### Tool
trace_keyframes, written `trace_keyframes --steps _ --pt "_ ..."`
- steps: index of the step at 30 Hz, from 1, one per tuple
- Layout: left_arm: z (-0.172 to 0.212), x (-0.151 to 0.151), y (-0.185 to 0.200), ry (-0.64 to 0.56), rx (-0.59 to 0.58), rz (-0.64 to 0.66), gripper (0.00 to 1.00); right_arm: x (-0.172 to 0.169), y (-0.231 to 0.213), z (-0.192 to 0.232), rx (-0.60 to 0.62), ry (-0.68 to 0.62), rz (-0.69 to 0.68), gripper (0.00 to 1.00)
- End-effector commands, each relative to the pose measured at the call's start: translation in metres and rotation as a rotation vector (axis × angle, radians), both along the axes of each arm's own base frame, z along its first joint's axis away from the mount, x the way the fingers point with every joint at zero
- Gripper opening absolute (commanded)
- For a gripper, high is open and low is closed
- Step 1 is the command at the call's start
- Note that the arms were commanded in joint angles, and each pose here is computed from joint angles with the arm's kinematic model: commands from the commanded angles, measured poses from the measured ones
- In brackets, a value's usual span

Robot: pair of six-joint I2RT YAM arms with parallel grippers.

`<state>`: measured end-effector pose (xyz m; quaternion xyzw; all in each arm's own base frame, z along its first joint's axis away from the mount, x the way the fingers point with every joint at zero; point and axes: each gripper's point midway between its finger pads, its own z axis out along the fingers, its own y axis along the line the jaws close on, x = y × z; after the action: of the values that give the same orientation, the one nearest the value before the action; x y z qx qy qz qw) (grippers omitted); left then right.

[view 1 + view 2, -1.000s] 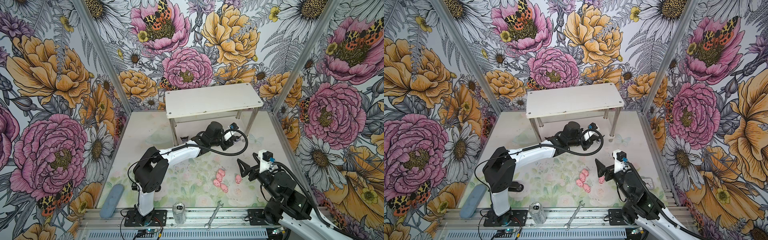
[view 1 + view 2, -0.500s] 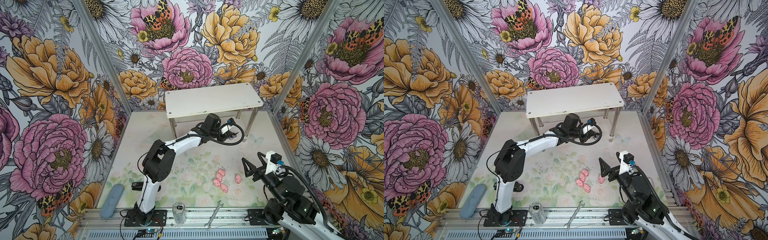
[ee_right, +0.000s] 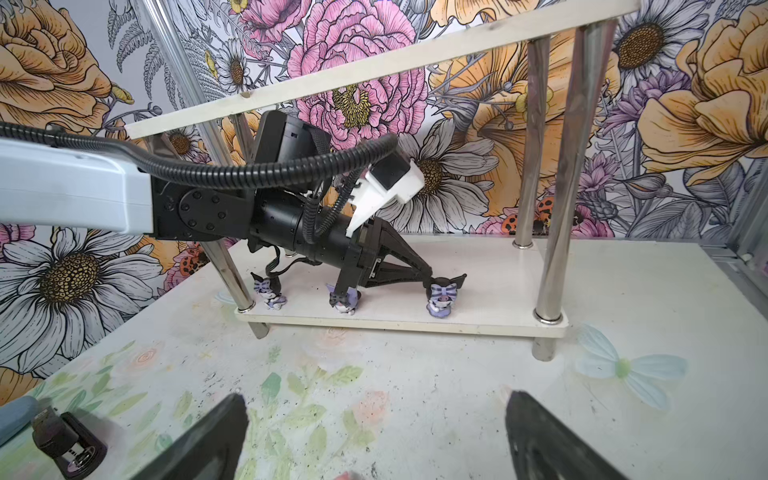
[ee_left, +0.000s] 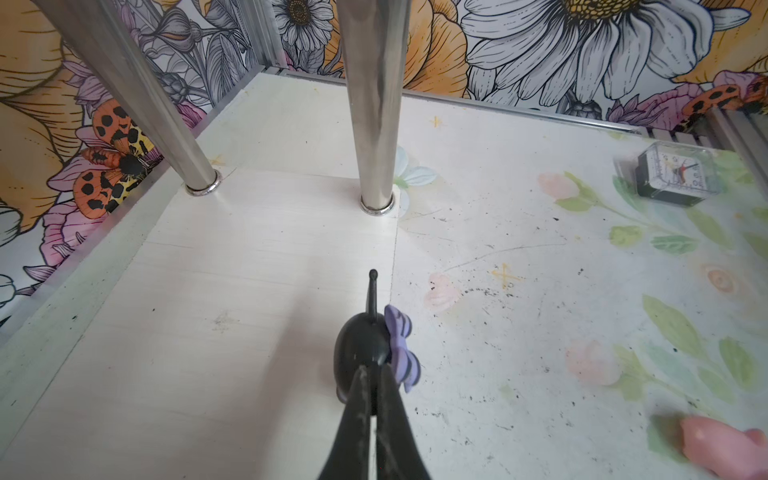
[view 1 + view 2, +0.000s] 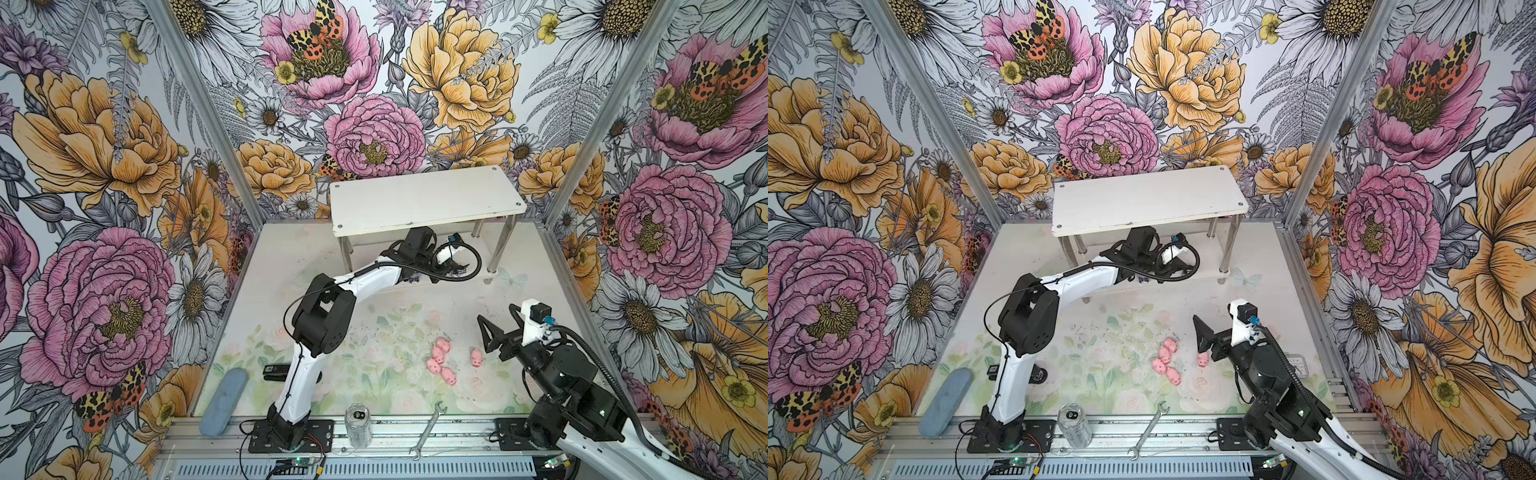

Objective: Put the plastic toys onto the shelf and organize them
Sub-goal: 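Lower the figurine with the left gripper onto the shelf's lower tier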

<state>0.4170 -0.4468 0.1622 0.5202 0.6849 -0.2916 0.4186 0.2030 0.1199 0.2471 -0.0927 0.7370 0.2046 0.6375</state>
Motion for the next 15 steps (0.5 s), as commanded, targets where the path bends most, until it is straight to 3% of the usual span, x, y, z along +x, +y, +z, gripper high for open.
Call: trace_keyframes --steps 1,15 --pt "0.012 0.004 -0.005 -0.009 -0.037 -0.029 0.0 0.0 0.0 0.013 0.013 -0.033 -0.003 0.99" --pt "0.004 0.016 -0.007 0.037 -0.041 -0.005 0.0 0.001 -0.003 0.016 -0.004 -0.053 -0.014 0.99"
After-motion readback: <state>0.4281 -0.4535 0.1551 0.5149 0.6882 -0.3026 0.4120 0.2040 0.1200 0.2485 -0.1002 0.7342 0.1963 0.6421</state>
